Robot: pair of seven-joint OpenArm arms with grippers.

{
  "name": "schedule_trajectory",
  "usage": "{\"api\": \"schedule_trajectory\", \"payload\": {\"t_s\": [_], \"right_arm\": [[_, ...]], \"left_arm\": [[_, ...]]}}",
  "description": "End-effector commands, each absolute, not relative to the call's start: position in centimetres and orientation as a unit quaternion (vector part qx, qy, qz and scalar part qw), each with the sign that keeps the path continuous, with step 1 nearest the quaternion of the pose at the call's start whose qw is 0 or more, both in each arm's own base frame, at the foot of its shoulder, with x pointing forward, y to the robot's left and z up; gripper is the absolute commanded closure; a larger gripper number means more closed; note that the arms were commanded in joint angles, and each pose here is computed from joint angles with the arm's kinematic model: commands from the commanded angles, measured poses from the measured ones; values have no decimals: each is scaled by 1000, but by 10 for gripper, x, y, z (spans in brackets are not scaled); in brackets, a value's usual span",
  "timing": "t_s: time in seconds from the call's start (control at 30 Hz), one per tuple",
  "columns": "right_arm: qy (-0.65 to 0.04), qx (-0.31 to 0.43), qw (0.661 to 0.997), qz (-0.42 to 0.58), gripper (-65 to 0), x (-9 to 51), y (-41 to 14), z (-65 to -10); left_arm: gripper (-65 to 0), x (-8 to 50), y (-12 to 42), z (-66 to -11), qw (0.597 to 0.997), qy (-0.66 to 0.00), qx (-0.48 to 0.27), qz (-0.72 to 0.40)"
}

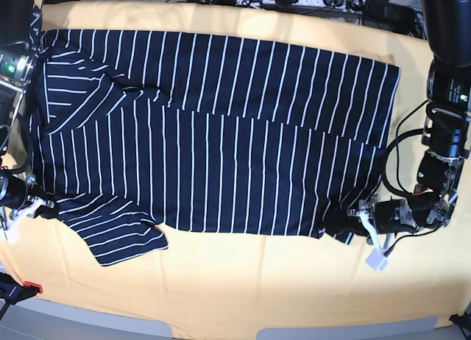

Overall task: Fold the T-shirt properly
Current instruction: 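Lift the grasped edge and fold it over toward the first fold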

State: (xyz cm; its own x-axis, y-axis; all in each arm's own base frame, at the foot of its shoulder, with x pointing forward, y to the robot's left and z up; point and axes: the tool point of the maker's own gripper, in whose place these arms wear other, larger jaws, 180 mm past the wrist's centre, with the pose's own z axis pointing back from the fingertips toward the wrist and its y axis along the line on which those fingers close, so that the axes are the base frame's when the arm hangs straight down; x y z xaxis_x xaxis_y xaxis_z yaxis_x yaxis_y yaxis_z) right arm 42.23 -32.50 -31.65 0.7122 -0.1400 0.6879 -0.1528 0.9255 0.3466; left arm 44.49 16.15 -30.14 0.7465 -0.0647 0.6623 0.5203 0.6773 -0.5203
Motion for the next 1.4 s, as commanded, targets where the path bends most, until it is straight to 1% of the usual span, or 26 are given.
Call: {"api": "schedule_trajectory", "payload": {"t_s": [0.0,0.1,0.17,0.3,0.43,0.57,0.77,0.87,1.0,1.13,1.23,1.37], "right_arm": [[-414,186,891,12,0,432,-338,-287],[-407,192,893,14,0,419,-341,-288],[-400,182,898,29,0,408,-340,-292],[-394,153,903,75,0,387,-334,-295],[-382,130,909,107,0,368,-332,-298],[-372,116,914,114,0,359,-339,-299],[-362,101,919,117,0,355,-352,-293],[-359,106,920,117,0,352,-355,-287],[-355,103,922,118,0,350,-358,-286],[-340,103,927,119,0,346,-358,-292],[-339,103,928,119,0,345,-358,-292],[-314,99,936,122,0,338,-360,-298]], "left_arm": [[0,457,169,-275,848,-343,-365,-174],[0,454,179,-273,850,-341,-364,-168],[0,450,186,-272,853,-335,-365,-164],[0,437,193,-268,855,-308,-385,-159],[0,424,206,-275,870,-276,-374,-168],[0,416,213,-280,879,-254,-364,-175],[0,411,224,-281,886,-245,-353,-173],[0,403,226,-285,892,-224,-348,-183],[0,403,222,-280,889,-225,-346,-199],[0,393,220,-274,890,-206,-330,-240],[0,388,218,-264,885,-209,-317,-270],[0,367,220,-268,885,-194,-302,-297]]}}
